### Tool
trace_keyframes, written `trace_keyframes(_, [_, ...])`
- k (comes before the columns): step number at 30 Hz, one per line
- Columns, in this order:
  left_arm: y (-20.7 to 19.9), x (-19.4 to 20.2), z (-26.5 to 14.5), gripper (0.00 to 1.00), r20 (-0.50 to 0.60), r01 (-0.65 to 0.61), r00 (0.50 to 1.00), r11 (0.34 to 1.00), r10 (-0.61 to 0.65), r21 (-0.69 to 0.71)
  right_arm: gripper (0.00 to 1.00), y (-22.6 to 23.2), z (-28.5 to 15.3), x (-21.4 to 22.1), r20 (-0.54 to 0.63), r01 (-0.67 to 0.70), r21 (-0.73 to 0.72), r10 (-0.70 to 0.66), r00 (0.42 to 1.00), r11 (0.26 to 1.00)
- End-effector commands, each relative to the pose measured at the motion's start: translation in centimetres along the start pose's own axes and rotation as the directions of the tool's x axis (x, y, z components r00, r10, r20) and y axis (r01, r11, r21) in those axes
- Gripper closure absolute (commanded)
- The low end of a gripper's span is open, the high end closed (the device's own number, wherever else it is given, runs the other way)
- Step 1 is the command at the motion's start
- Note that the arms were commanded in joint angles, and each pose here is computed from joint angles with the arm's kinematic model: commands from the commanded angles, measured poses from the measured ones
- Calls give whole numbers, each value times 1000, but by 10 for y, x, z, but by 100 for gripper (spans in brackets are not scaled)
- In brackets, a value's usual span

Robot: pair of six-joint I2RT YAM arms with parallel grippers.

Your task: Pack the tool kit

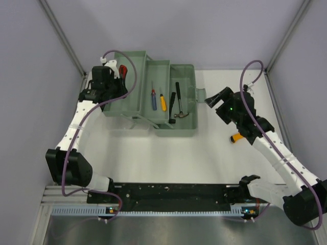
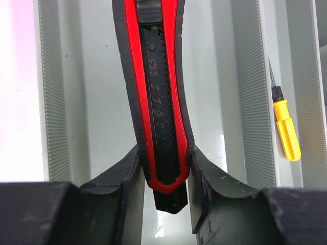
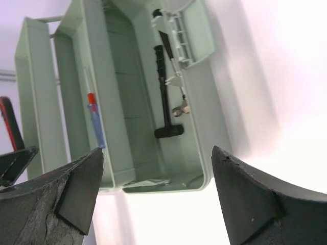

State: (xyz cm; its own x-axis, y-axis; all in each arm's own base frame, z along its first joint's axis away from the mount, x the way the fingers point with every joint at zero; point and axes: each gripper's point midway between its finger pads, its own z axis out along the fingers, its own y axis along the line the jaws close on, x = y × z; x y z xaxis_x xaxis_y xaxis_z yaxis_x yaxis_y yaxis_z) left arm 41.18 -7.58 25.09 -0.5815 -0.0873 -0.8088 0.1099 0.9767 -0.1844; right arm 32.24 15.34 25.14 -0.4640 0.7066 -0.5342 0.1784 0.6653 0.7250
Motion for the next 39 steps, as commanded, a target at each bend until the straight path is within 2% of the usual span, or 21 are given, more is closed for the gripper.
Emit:
trace_keyframes(1, [2,-14,1,75,54,-5,999,1000,5,-6,16,-24,0,-4,29,-111,58,109,994,992])
trace_keyframes(12, [24,-9,1,52,49,7,999,992,0,-128,17,-63,13,3,11,-160,160,160,987,974])
trace_keyframes(18, [29,-7,1,47,42,15,999,988,-8,-153,18,-87,15,-6,40,-164,228,159,987,960])
trace_keyframes(23, [24,-25,-17,41,96,25,995,989,-11,-146,18,-119,11,-19,95,-105,359,76,993,927])
trace_keyframes(27, [7,-49,-41,32,161,28,987,997,-16,-73,16,-162,6,-21,83,-52,545,8,997,837])
trace_keyframes(30, [-16,-62,-59,21,186,11,982,999,-18,36,16,-189,5,-22,65,-32,663,-15,998,748])
trace_keyframes(34, [-39,-78,-83,12,221,-14,975,989,-18,145,16,-220,12,-14,17,-31,759,28,999,650])
trace_keyframes(39, [-49,-84,-101,6,248,-30,968,981,-19,193,16,-249,18,-12,5,-51,820,82,997,571])
